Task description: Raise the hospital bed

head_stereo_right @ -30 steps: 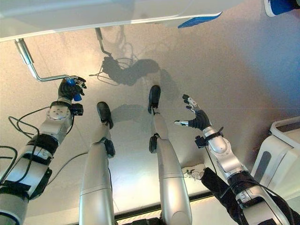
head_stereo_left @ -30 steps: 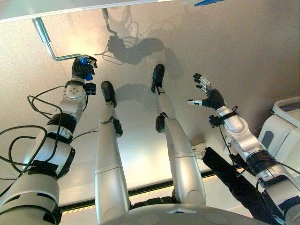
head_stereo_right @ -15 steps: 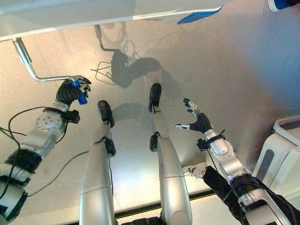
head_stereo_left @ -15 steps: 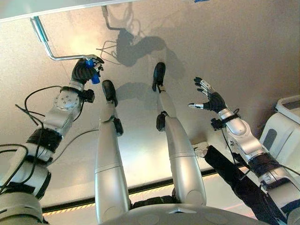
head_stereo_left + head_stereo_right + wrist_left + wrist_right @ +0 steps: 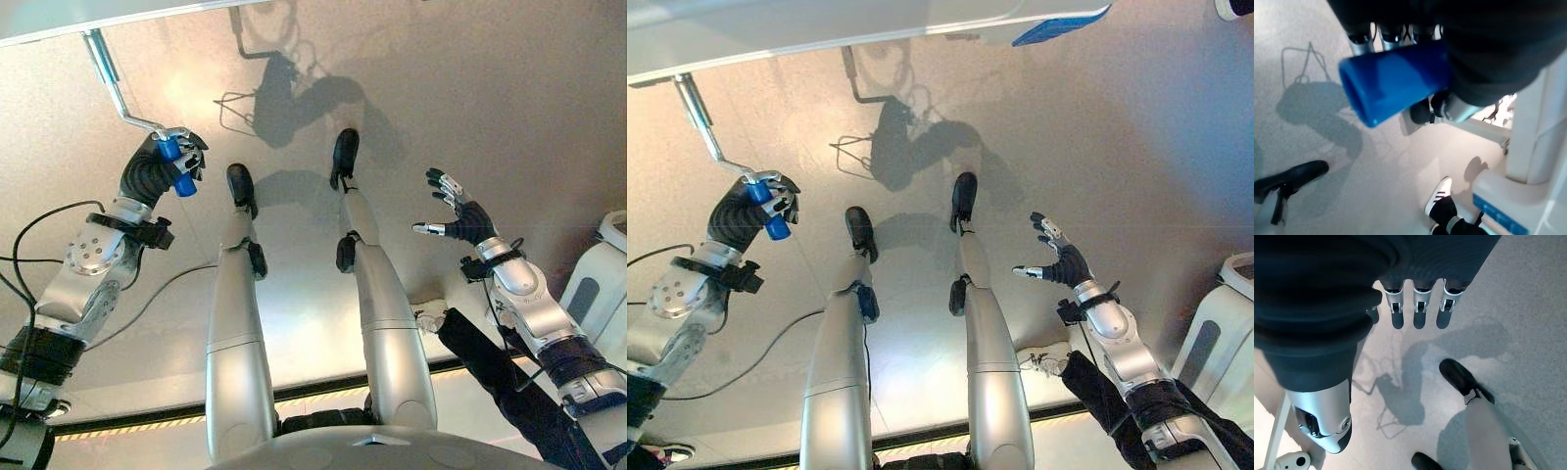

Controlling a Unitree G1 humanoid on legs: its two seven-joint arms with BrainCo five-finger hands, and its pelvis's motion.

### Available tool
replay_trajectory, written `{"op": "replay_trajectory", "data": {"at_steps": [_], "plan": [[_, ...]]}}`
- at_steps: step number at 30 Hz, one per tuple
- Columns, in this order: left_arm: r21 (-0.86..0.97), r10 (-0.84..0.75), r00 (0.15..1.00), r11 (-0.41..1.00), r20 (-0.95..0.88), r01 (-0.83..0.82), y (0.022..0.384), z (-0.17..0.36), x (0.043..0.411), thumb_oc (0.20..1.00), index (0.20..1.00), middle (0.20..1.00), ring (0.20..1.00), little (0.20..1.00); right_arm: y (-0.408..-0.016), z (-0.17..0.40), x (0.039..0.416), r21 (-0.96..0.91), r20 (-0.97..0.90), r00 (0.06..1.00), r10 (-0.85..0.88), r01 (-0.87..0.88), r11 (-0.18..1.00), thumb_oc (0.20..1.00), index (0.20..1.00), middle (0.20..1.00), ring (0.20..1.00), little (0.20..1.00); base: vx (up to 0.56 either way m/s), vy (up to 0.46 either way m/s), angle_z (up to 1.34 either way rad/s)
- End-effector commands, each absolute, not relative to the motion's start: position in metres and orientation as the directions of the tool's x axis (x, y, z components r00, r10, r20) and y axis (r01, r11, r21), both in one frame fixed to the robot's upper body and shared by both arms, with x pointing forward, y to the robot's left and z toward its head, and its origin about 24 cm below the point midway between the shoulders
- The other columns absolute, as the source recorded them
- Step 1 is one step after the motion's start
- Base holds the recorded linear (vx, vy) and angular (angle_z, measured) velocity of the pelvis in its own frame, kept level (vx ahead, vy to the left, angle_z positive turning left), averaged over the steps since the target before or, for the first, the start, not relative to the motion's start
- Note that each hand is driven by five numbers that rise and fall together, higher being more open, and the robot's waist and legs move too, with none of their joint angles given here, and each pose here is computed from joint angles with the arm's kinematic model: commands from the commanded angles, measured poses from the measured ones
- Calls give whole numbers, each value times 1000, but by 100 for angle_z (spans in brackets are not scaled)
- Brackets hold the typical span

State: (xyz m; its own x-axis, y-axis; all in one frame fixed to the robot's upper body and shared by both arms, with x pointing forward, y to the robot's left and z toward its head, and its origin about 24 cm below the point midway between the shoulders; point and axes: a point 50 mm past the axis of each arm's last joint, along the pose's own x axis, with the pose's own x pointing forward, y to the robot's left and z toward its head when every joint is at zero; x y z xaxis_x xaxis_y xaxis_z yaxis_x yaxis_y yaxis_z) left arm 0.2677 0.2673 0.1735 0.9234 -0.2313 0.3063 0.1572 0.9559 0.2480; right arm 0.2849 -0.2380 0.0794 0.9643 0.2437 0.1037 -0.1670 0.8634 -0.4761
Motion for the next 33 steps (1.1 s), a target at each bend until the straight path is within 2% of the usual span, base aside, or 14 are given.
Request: {"op": "replay_trajectory", "data": {"at_steps": [1, 14, 33], "plan": [[283, -270, 878, 945, 395, 163, 267, 183, 244, 200, 200, 200, 200, 200, -252, 74, 266, -516, 64, 967, 248, -181, 837, 1000, 1000, 1000, 1000, 1000, 0, 0, 0], [261, -104, 945, 965, 311, 20, 299, 156, 244, 200, 200, 200, 200, 200, -256, 84, 266, -551, 76, 958, 275, -190, 813, 1000, 1000, 1000, 1000, 1000, -3, 6, 2], [141, 95, 950, 980, 298, -142, 316, 139, 266, 200, 200, 200, 200, 200, -255, 94, 272, -552, 115, 957, 268, -162, 818, 1000, 1000, 1000, 1000, 1000, 0, 2, 0]]}}
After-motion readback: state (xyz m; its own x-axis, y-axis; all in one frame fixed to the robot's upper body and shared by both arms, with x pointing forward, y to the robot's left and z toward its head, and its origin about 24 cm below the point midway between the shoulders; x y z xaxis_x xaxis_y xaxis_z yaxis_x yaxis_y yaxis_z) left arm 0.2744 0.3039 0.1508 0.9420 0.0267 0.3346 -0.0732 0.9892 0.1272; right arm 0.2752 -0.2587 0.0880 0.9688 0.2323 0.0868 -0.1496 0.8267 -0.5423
